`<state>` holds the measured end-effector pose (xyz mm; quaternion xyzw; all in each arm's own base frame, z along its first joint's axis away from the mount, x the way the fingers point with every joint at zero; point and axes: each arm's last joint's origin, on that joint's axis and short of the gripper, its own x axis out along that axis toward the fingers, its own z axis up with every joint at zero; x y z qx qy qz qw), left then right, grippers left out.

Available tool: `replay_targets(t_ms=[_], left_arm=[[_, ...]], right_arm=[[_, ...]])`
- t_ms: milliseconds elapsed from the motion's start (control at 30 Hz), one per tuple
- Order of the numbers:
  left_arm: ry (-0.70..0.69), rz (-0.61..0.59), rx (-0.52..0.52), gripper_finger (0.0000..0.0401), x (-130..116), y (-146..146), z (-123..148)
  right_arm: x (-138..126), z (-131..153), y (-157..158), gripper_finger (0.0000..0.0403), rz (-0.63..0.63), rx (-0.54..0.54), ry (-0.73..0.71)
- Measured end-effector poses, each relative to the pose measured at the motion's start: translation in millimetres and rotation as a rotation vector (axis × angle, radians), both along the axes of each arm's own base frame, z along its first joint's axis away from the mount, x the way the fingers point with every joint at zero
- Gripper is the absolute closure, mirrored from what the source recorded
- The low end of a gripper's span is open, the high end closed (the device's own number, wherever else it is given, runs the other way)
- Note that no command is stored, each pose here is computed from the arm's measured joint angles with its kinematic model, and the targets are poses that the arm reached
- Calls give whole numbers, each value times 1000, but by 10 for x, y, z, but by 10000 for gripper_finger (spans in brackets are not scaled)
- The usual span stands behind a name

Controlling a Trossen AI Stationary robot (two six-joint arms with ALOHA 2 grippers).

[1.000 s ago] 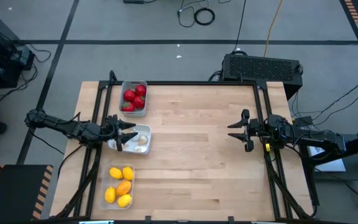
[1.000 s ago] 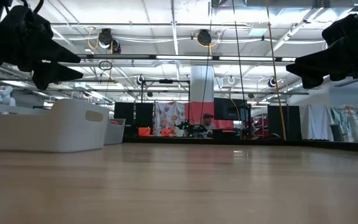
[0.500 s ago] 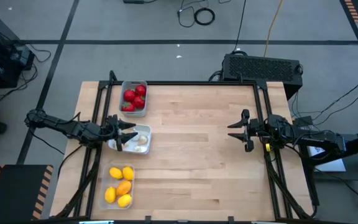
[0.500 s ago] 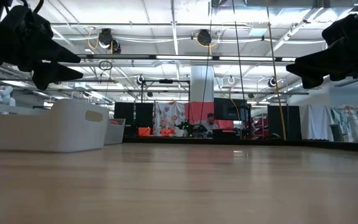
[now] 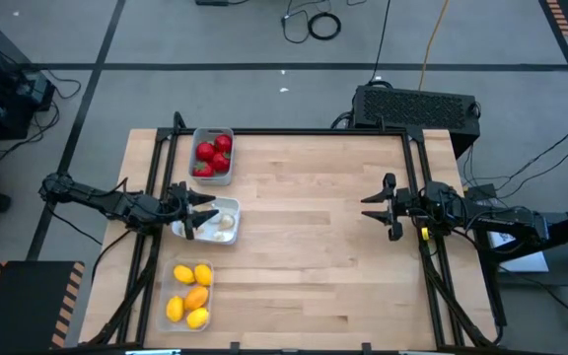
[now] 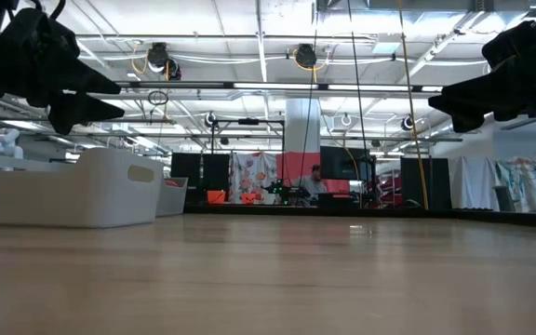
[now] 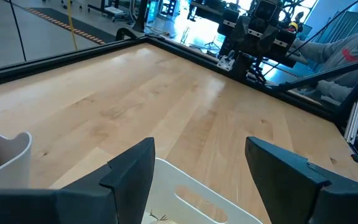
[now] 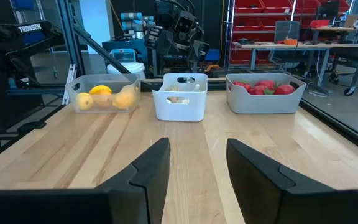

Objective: Sort produce into baskets
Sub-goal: Return to Home Position

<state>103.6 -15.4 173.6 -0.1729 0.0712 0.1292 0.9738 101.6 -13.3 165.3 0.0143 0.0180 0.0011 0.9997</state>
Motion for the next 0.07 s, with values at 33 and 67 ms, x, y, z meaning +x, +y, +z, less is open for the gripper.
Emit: replay_targets(t_ms=[33,67], left_arm=[[0,0,0,145,0,0,0],[0,0,0,145,0,0,0]], right_arm=[[0,0,0,252,0,0,0],[0,0,0,252,0,0,0]])
